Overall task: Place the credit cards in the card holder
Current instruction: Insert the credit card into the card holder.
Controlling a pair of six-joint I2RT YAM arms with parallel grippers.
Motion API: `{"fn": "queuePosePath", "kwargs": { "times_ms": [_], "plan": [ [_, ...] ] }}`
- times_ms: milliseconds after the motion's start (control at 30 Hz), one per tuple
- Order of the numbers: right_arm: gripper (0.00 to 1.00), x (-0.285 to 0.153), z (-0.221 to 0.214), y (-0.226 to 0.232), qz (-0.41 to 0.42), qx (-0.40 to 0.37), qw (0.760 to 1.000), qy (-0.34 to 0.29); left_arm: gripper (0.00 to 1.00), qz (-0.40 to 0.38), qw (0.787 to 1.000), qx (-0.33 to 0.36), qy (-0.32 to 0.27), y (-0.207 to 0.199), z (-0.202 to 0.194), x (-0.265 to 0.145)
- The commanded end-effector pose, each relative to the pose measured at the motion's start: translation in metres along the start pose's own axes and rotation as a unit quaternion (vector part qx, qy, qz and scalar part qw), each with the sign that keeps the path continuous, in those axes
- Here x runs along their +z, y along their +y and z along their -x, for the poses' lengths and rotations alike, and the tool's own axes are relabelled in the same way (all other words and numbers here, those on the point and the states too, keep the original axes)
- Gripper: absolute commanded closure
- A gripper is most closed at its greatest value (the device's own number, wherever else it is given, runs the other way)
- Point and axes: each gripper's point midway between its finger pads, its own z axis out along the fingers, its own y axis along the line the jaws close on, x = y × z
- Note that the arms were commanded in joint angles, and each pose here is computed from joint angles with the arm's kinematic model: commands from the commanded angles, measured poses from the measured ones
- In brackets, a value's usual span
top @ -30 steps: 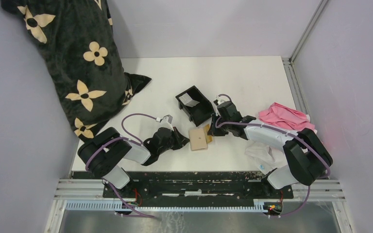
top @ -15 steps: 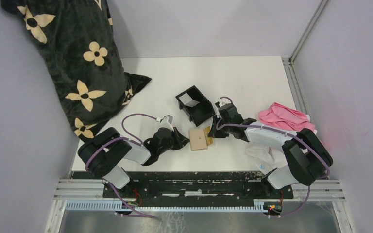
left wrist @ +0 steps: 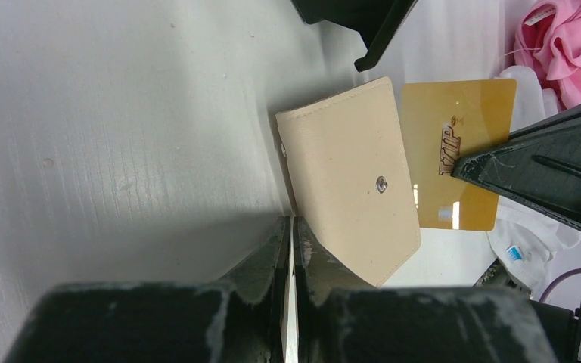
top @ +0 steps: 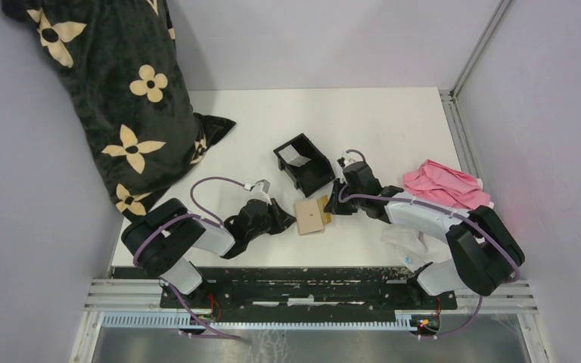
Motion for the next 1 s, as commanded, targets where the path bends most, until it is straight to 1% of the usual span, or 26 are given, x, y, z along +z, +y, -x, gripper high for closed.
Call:
{"fn": "queuePosePath", "kwargs": {
  "times_ms": [0, 433, 967],
  "plan": [
    [0.99, -0.0048, 0.0099, 0.0094, 0.019, 0.003, 1.0, -0.02, 0.89, -0.005, 1.0, 0.023, -0.004, -0.0024, 0.0004, 0.002],
    [0.99, -0.0007, 0.0035, 0.0062, 0.022, 0.011, 1.0, -0.017, 0.9, -0.007, 1.0, 0.023, -0.002, -0.0043, -0.001, 0.0027],
    [0.99, -0.0059, 0.0073, 0.0114, 0.03, 0.011, 0.999, -0.022, 0.91, -0.006, 1.0, 0.024, -0.002, -0.0042, -0.002, 0.002]
  ]
}}
